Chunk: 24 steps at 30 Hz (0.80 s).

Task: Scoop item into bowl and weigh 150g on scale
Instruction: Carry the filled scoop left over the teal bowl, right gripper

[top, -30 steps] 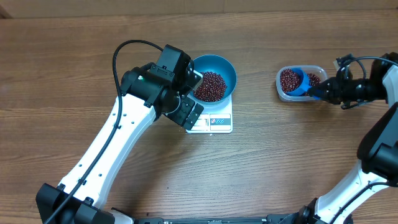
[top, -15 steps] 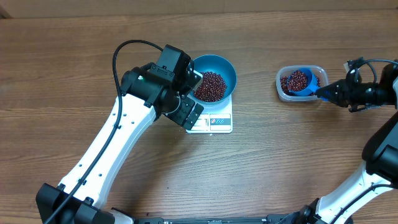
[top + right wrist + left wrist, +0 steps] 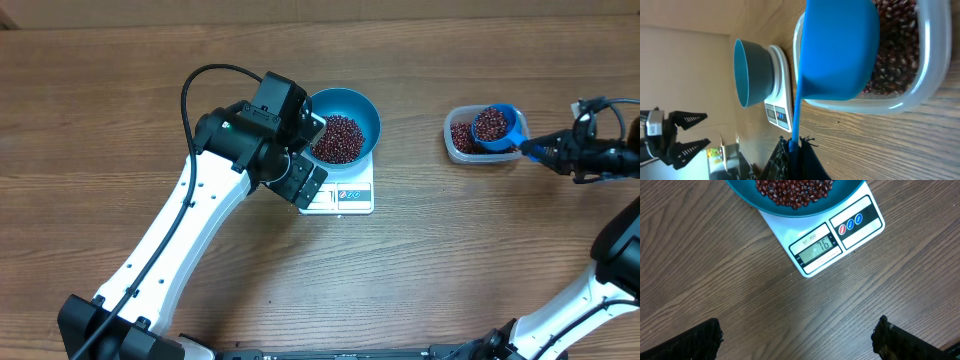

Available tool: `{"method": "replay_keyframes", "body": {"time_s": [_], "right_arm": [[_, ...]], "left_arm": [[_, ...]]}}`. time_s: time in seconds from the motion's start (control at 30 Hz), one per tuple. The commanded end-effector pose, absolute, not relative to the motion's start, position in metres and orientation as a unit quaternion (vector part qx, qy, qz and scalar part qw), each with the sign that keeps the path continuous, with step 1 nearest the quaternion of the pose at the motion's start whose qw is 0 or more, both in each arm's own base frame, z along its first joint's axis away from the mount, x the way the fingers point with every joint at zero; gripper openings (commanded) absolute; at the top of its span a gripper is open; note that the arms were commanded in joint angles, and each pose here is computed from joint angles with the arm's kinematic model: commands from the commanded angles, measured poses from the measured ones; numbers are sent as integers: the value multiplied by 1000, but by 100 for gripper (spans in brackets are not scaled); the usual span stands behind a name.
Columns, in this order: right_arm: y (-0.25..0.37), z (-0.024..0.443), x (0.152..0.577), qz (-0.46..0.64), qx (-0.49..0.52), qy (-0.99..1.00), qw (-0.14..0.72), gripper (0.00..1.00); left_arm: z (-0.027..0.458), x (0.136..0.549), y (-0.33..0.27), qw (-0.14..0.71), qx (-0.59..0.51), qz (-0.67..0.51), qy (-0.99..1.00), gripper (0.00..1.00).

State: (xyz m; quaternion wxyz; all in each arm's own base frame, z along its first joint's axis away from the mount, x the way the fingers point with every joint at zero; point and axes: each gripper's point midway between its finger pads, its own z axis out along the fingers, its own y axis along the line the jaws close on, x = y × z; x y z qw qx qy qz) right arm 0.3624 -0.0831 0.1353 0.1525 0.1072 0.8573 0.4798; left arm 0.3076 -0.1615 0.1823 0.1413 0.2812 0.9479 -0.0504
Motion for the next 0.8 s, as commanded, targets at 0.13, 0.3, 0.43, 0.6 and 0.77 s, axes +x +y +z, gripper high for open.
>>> {"method": "replay_keyframes", "body": {"time_s": [0.13, 0.3, 0.43, 0.6, 0.77], "right_arm": [[-83, 159, 364, 533, 120, 815, 192, 4], [-81, 172, 369, 559, 131, 792, 208, 4], [-76, 185, 368, 579, 123, 774, 225, 4], [-62, 186, 368, 584, 112, 776, 209, 4], [-25, 191, 377, 604, 76, 770, 193, 4]], "left_arm": [[190, 307, -164, 152, 281, -54, 946, 100], [190, 307, -164, 152, 281, -54, 946, 100], [190, 307, -164, 152, 281, -54, 946, 100], [190, 307, -164, 152, 281, -53, 946, 100], [190, 307, -164, 152, 281, -53, 946, 99]]}}
